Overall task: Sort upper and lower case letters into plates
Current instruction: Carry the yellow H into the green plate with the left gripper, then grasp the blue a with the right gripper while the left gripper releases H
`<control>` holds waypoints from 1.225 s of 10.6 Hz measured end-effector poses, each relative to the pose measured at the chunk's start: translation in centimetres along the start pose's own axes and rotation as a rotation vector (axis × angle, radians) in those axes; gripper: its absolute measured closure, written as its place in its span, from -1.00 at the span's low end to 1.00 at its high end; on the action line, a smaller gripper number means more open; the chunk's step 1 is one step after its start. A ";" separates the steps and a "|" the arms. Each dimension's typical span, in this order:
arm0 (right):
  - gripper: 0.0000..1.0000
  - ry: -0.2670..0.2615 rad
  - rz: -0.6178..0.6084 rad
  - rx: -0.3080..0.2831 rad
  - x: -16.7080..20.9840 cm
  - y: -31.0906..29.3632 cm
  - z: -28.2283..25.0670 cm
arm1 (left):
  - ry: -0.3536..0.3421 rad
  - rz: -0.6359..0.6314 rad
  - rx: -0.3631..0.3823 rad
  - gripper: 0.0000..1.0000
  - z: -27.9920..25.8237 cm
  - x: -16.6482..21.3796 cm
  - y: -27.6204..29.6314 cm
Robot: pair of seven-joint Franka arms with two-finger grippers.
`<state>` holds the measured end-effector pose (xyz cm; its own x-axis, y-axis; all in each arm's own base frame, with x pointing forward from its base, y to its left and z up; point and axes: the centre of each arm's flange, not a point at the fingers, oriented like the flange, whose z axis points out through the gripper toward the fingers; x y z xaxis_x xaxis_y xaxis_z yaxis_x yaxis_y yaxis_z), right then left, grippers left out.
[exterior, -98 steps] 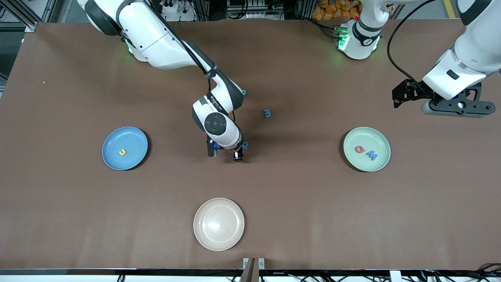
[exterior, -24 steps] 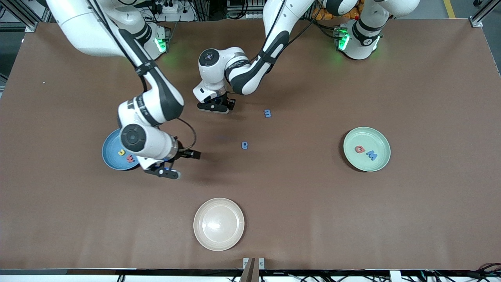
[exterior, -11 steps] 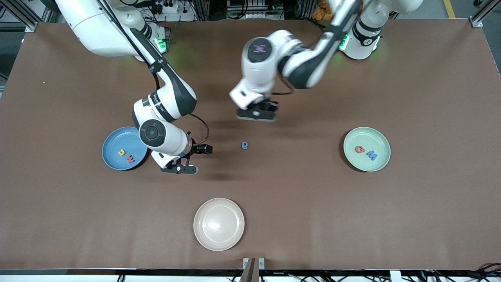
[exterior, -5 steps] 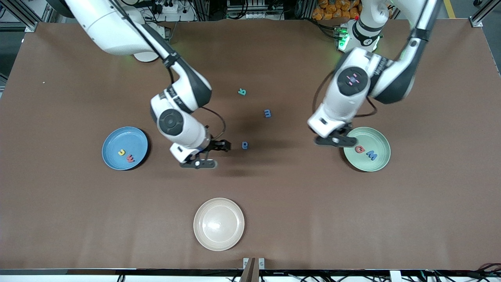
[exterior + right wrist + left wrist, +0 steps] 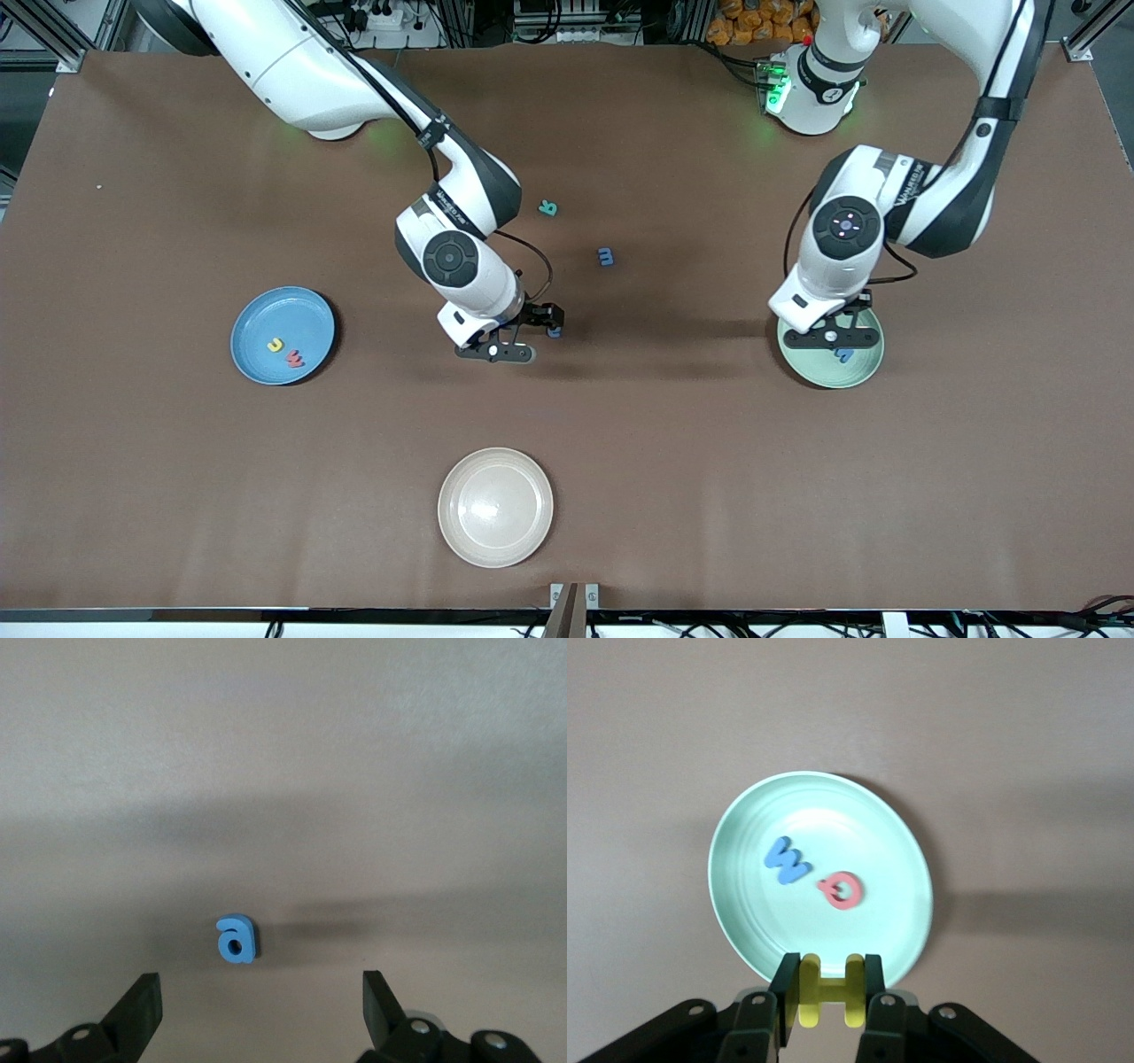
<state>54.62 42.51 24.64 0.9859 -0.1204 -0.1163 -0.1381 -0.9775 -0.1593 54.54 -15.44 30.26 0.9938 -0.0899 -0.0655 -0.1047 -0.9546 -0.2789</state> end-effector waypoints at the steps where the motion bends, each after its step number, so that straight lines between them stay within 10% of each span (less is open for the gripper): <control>1: -1.00 0.006 -0.003 -0.010 -0.4 -0.5 0.3 | -0.001 0.016 -0.010 0.35 1.1 0.2 -1.2; 5: -1.00 0.017 0.006 -0.047 -0.8 -2.7 3.5 | -0.025 0.034 -0.051 0.34 6.6 0.8 -3.2; 11: -1.00 -0.009 0.067 -0.072 -0.9 -3.5 7.8 | 0.057 0.027 -0.060 -1.00 3.1 2.2 -3.3; 13: -0.97 -0.006 0.072 -0.069 -0.7 -3.7 7.6 | 0.113 0.036 -0.043 -1.00 -2.1 1.7 -2.9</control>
<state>53.68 47.50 17.91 0.9729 -0.1901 -0.1313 -0.2019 -0.9759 -0.0829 56.61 -13.38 32.98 0.9875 -0.1536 0.0348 -0.1412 -0.9612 -0.2369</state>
